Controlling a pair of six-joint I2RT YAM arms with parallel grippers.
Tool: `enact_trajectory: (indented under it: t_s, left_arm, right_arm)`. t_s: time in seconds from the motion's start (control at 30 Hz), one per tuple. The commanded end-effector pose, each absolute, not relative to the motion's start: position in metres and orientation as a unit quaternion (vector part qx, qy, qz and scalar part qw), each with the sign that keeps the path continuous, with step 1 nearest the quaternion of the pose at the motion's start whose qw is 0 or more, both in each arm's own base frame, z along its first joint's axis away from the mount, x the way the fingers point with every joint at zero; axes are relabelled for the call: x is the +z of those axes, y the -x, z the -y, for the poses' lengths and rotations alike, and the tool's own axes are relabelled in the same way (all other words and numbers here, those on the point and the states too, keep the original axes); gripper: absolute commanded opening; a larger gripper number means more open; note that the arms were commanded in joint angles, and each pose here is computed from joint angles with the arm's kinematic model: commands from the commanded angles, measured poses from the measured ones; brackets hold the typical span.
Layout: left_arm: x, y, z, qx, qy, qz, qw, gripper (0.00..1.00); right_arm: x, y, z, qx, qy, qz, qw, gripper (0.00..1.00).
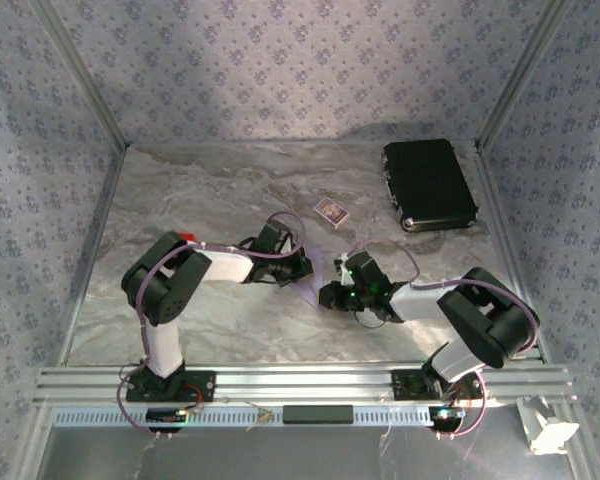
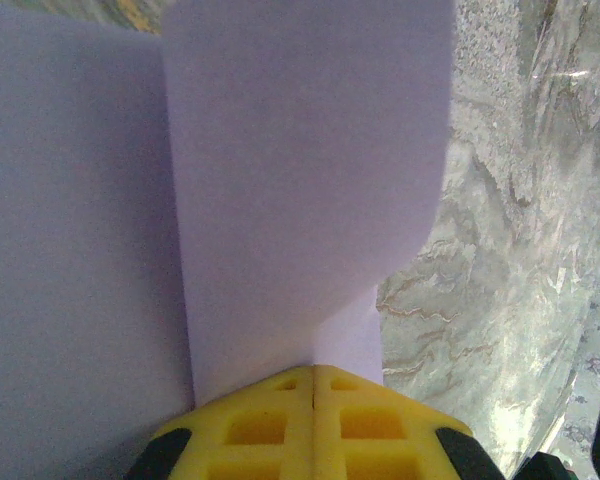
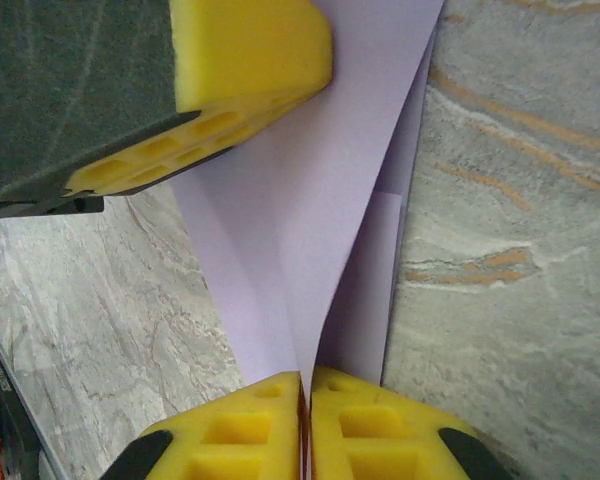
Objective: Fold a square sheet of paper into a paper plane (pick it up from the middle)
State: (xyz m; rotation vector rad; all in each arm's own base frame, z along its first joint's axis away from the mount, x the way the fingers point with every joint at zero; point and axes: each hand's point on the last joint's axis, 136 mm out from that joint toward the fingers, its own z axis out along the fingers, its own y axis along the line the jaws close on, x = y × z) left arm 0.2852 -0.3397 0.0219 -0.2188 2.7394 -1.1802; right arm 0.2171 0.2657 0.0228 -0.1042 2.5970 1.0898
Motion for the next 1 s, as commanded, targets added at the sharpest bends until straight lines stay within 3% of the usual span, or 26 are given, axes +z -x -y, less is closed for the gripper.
enact_trajectory:
  t_s: [0.0,0.27,0.5,0.77,0.97]
  left_arm:
    - [0.002,-0.276,0.333,-0.367,0.073,-0.926,0.057,0.0]
    - [0.002,-0.276,0.333,-0.368,0.073,-0.925,0.056,0.0]
    - [0.002,-0.276,0.333,-0.367,0.074,-0.926,0.056,0.0]
    - [0.001,-0.276,0.333,-0.367,0.074,-0.926,0.056,0.0]
    - [0.0,-0.276,0.333,-0.367,0.078,-0.925,0.055,0.0]
  right_arm:
    - [0.008,-0.201,-0.256,0.361,0.034,-0.924,0.121,0.13]
    - [0.012,-0.201,-0.255,0.36,0.038,-0.924,0.122,0.16]
    - [0.006,-0.198,-0.251,0.359,0.034,-0.926,0.114,0.1]
    - [0.012,-0.191,-0.253,0.373,0.036,-0.922,0.102,0.16]
    - [0.002,-0.182,-0.248,0.366,0.035,-0.926,0.082,0.09]
